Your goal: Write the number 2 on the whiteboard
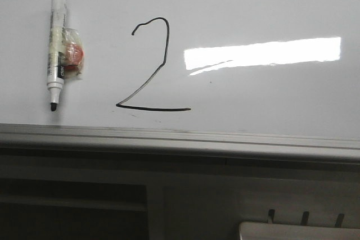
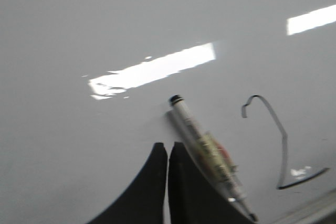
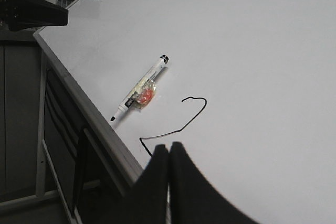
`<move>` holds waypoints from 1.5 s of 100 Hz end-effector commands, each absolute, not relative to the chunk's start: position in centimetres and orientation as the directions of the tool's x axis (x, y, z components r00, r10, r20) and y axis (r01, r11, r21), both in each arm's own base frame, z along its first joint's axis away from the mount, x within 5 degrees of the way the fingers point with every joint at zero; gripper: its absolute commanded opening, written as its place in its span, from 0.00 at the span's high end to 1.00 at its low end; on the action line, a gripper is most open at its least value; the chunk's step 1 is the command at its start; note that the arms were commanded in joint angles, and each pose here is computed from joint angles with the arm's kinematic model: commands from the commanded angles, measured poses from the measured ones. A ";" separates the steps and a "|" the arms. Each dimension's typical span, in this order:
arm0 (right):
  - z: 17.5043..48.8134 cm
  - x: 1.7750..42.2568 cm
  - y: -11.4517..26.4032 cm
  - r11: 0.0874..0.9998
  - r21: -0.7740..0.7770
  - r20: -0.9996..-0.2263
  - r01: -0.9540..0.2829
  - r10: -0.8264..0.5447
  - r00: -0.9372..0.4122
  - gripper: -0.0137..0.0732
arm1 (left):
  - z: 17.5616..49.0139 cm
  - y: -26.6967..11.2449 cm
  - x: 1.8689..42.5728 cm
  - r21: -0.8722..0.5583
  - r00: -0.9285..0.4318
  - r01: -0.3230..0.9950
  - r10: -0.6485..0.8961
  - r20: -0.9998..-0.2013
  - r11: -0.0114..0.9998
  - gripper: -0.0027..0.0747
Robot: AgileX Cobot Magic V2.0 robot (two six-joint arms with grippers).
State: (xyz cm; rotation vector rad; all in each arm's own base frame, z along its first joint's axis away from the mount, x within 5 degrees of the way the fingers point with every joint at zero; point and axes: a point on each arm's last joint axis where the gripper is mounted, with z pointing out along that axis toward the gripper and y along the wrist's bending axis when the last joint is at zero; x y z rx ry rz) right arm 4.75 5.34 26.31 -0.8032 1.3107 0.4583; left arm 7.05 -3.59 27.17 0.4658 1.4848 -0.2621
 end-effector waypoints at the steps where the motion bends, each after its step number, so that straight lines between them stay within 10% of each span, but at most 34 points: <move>1: 27.4 4.9 5.1 0.689 -0.257 -0.962 -0.678 -0.112 0.251 0.93 | 28.2 -2.7 7.1 0.164 0.178 0.331 0.109 -0.978 0.929 0.99; 42: 27.4 4.9 5.1 0.689 -0.257 -0.962 -0.678 -0.112 0.251 0.93 | 23.1 0.2 5.6 0.165 0.160 -0.059 0.173 -0.972 0.984 0.99; 82: 27.4 4.9 5.1 0.689 -0.257 -0.962 -0.678 -0.112 0.251 0.93 | 18.6 0.2 5.3 0.132 -0.173 -0.010 0.129 -0.977 0.991 0.99; 150: 27.4 4.9 5.1 0.689 -0.257 -0.962 -0.678 -0.112 0.251 0.93 | 18.5 0.3 5.3 0.186 -0.190 -0.008 0.181 -0.965 0.982 0.99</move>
